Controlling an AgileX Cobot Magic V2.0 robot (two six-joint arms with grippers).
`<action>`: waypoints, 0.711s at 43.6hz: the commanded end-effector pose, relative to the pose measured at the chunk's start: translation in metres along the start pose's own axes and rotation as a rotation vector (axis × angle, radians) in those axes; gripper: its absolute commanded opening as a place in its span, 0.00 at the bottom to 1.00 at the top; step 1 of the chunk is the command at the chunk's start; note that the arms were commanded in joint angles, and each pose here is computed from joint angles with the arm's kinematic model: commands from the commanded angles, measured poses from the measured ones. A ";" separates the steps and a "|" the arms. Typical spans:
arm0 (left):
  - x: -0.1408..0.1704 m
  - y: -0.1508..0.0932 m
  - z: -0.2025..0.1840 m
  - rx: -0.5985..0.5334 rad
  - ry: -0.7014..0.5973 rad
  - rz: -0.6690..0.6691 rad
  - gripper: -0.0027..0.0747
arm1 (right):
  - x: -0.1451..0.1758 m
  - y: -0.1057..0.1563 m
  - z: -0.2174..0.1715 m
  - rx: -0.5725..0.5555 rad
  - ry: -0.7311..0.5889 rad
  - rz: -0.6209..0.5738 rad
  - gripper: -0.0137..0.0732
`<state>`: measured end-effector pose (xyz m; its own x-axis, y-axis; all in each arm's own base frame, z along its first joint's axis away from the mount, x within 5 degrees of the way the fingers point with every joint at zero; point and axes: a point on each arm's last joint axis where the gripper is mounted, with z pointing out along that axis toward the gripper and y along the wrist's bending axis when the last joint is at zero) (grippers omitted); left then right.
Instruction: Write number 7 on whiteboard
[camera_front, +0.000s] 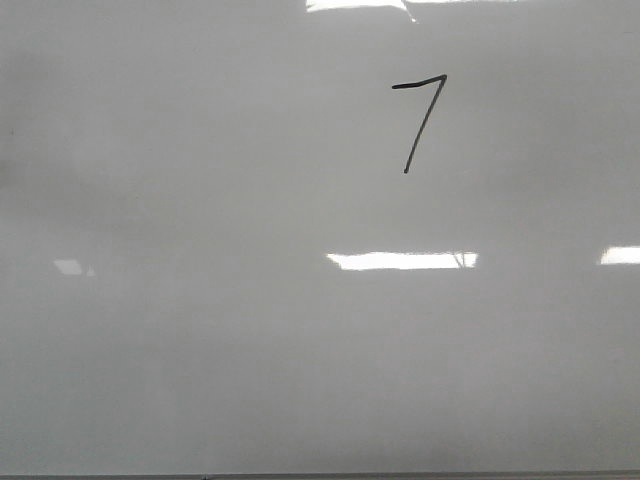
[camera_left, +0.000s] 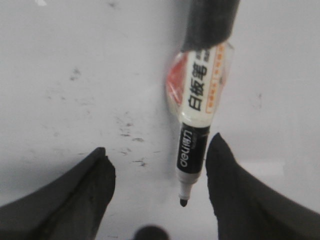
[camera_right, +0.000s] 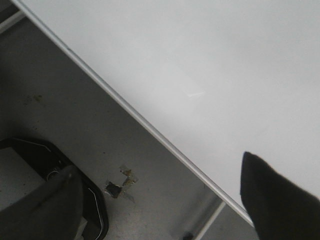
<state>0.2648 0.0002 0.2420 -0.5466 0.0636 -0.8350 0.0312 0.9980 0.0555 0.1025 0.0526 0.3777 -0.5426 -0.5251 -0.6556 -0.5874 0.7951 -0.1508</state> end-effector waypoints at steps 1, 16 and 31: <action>-0.030 0.003 -0.023 -0.022 -0.079 0.023 0.64 | -0.006 -0.010 -0.019 0.102 -0.056 0.059 0.91; -0.065 0.006 -0.118 -0.077 -0.002 0.027 0.66 | 0.018 -0.011 -0.052 0.170 -0.158 0.230 0.91; -0.044 -0.040 -0.203 0.329 -0.055 0.083 0.65 | 0.026 -0.009 -0.066 0.176 -0.227 0.238 0.91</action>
<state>0.1322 -0.0356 0.3685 -0.5723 0.1627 -0.8037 0.2699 0.9629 0.0027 0.0501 0.0123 0.3990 -0.5611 -0.2756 -0.7805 -0.3562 0.9316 -0.0728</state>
